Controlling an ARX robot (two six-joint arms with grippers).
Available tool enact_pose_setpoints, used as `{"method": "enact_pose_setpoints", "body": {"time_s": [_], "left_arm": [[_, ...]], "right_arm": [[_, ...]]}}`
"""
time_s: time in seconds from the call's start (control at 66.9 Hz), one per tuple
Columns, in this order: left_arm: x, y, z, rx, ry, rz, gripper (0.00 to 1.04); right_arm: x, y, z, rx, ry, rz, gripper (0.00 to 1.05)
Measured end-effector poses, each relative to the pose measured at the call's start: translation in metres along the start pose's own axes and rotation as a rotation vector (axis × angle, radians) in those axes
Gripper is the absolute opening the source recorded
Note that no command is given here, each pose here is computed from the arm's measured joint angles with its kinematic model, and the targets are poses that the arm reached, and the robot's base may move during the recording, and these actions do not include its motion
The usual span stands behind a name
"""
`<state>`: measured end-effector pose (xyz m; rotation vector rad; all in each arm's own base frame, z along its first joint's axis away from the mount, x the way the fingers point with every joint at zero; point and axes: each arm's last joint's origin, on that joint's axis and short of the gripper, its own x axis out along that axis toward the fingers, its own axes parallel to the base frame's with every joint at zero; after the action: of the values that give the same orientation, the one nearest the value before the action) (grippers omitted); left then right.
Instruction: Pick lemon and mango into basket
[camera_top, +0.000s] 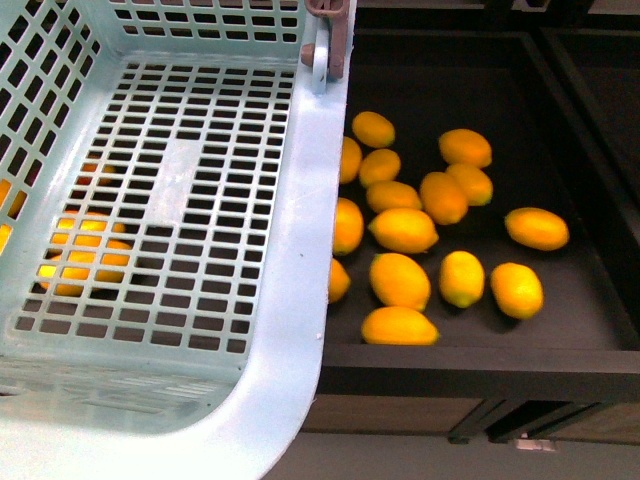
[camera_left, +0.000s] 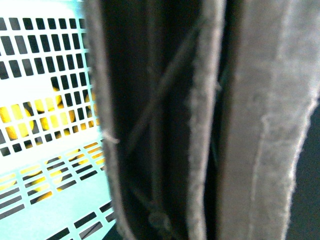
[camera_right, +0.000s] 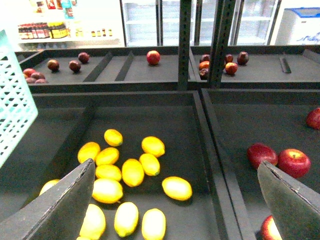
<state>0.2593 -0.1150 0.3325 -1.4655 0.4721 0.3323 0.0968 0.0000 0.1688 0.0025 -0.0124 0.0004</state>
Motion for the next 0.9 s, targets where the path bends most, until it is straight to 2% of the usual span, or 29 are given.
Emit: {"method": "enact_pose_setpoints", "body": {"time_s": [0.538, 0.642, 0.687, 0.732, 0.777, 0.896], "left_arm": [[0.0, 0.0, 0.001, 0.006, -0.006, -0.001, 0.15], [0.001, -0.001, 0.005, 0.007, -0.045, 0.001, 0.15], [0.002, -0.004, 0.004, 0.092, -0.088, 0.098, 0.15], [0.005, -0.014, -0.003, 0.354, -0.1, 0.286, 0.15], [0.013, -0.017, -0.008, 0.536, -0.062, 0.374, 0.15], [0.046, -0.024, -0.026, 0.707, 0.063, 0.389, 0.15]], "right_arm": [[0.0, 0.0, 0.0, 0.0, 0.002, 0.006, 0.96], [0.0, 0.0, 0.0, 0.0, 0.002, 0.006, 0.96], [0.0, 0.0, 0.0, 0.0, 0.002, 0.003, 0.96], [0.0, 0.0, 0.0, 0.0, 0.001, 0.004, 0.96], [0.0, 0.0, 0.0, 0.0, 0.001, 0.003, 0.96], [0.0, 0.0, 0.0, 0.0, 0.001, 0.0, 0.96]]}}
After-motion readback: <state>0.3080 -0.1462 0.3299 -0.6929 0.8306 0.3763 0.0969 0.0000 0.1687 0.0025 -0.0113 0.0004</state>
